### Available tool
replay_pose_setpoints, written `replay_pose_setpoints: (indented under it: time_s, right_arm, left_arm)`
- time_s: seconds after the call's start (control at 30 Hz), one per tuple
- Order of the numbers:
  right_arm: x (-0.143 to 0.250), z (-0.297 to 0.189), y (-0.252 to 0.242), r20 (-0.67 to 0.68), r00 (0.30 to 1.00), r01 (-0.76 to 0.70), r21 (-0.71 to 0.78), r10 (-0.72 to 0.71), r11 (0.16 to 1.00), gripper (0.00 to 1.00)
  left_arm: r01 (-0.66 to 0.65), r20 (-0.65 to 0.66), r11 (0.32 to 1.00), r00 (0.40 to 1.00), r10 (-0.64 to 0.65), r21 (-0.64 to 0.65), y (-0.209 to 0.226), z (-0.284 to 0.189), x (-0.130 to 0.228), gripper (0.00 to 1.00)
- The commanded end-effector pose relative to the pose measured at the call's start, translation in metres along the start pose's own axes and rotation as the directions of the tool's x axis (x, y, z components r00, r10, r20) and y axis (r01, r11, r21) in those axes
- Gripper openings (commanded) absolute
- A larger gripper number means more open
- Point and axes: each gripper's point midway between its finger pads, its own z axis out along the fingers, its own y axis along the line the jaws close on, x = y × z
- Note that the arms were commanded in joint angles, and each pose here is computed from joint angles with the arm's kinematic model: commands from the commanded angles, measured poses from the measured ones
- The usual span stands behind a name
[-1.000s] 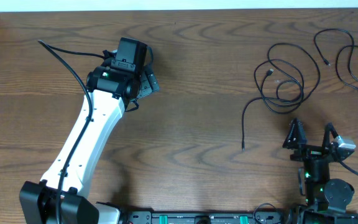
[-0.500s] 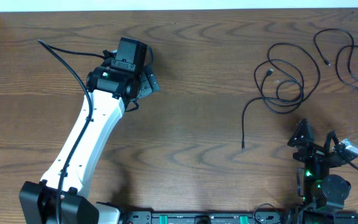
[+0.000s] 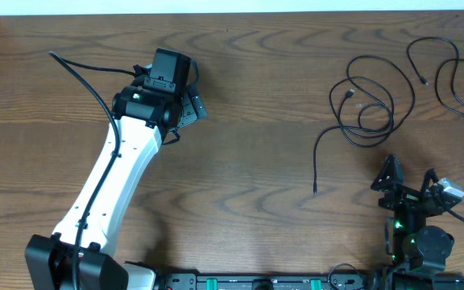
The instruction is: Untangle cables
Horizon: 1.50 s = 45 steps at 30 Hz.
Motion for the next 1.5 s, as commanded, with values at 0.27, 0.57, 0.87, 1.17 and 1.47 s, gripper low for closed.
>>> replay_pose_setpoints:
  time_s: [0.27,0.57,0.87,1.17,1.47]
  right_arm:
    - [0.0042,-0.0005,0.0080,-0.010,0.997,0.075,-0.032,-0.075,0.997,0.99]
    - [0.0039,-0.0005,0.0083,-0.009,0.997,0.075,-0.033,-0.075,0.997,0.99]
    - [0.0037,-0.0005,0.0083,-0.009,0.997,0.075,-0.033,-0.075,0.997,0.99]
    - [0.0037,-0.0005,0.0083,-0.009,0.997,0.075,-0.033,-0.075,0.997,0.99]
    - [0.0037,-0.0005,0.0083,-0.009,0.997,0.075,-0.033,-0.075,0.997,0.99]
  left_arm:
    - [0.020,0.016,1.000,1.000,-0.020,0.005,0.0013,-0.0057,-0.0040,1.00]
    - [0.020,0.015,1.000,1.000,-0.020,0.005,0.0014,-0.0057,-0.0039,1.00]
    - [0.020,0.015,1.000,1.000,-0.020,0.005,0.0014,-0.0057,-0.0039,1.00]
    - [0.020,0.016,1.000,1.000,-0.020,0.005,0.0013,-0.0057,-0.0040,1.00]
    - [0.019,0.027,1.000,0.999,-0.020,0.016,0.0004,-0.0112,-0.0047,1.00]
